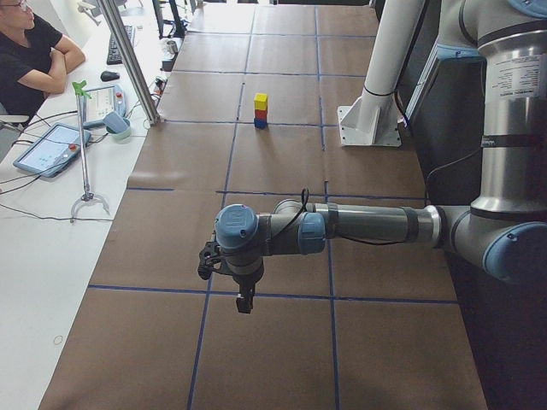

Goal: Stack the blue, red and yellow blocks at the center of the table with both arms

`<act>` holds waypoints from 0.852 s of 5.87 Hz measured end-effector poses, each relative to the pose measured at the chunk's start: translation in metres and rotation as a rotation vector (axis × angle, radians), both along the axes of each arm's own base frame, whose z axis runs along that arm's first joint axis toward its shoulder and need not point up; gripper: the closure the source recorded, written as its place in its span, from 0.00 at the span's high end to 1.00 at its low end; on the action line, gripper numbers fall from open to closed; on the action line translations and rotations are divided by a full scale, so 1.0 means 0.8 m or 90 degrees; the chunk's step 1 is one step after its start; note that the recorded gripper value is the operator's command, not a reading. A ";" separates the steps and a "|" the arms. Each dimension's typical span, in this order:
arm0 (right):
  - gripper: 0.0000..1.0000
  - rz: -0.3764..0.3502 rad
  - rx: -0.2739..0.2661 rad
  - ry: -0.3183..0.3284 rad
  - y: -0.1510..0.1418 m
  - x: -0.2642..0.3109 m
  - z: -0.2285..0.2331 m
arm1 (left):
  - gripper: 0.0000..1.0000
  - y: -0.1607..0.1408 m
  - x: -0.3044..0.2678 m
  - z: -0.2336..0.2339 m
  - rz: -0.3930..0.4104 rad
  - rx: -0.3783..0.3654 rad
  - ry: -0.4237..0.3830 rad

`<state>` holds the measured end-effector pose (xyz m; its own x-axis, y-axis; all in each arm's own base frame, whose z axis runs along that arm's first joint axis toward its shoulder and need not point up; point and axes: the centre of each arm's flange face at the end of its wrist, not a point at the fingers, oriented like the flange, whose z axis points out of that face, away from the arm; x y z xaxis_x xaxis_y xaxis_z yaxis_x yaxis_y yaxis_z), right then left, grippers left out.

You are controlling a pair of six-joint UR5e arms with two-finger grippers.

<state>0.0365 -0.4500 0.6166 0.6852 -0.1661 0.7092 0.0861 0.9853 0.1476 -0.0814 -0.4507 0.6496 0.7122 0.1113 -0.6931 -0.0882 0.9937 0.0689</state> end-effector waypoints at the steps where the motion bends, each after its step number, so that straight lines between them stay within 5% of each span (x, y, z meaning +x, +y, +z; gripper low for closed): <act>1: 1.00 0.002 -0.004 0.001 0.000 0.000 0.001 | 1.00 -0.001 0.000 -0.003 0.001 0.010 0.000; 5: 1.00 0.011 -0.003 0.003 -0.013 0.006 -0.005 | 1.00 0.010 0.001 0.014 0.000 0.041 -0.003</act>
